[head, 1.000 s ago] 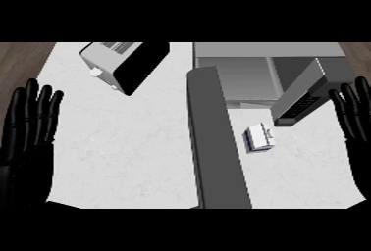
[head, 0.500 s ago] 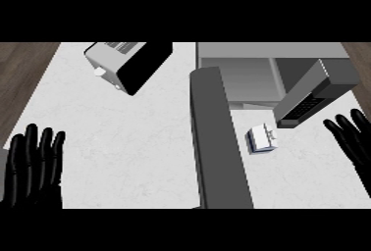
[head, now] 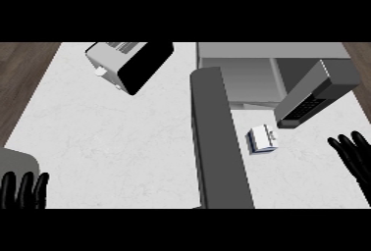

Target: Pick up the milk, place it into the microwave and close the microwave

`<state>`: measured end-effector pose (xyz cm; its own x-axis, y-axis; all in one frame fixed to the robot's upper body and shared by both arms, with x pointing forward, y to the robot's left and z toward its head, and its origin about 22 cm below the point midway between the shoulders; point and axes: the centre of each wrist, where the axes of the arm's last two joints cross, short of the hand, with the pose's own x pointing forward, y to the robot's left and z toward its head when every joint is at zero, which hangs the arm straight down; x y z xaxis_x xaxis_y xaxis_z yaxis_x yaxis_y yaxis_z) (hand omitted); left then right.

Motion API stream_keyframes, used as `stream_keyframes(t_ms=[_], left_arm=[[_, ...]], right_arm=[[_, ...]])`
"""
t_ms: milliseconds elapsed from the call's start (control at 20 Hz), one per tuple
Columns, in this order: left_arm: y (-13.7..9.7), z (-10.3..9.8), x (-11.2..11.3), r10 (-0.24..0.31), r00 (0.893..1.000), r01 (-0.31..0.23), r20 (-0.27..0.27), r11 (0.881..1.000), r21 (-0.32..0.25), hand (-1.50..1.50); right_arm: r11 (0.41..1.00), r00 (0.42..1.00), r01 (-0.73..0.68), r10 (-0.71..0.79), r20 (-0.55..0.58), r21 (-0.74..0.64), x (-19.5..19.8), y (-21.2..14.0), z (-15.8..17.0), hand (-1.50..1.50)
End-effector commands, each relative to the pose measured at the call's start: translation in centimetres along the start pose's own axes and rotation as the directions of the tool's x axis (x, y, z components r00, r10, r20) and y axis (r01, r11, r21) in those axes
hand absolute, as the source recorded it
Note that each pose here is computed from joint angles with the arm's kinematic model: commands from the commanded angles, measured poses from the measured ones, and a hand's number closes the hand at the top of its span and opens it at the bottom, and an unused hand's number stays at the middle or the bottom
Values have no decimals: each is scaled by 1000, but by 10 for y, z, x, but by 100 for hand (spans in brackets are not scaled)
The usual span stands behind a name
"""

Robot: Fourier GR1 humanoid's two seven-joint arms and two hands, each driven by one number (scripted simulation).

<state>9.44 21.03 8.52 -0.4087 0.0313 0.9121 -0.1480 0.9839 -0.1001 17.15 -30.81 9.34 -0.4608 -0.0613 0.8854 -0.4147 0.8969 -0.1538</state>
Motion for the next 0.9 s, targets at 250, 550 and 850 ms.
stream_keyframes(t_ms=[250, 550, 850], left_arm=[[9, 46, 6, 17, 1000, -17, -23, 1000, -8, -150], [23, 46, -4, -3, 1000, 3, 5, 1000, 8, -150], [34, 68, 23, -19, 1000, 19, 9, 1000, -1, -150]], right_arm=[[998, 998, -56, 56, -21, -13, -28, 18, -18, -150], [997, 996, -71, 70, -56, -31, -63, 7, -18, -150], [992, 990, -124, 123, -71, -8, -92, 11, -33, -150]])
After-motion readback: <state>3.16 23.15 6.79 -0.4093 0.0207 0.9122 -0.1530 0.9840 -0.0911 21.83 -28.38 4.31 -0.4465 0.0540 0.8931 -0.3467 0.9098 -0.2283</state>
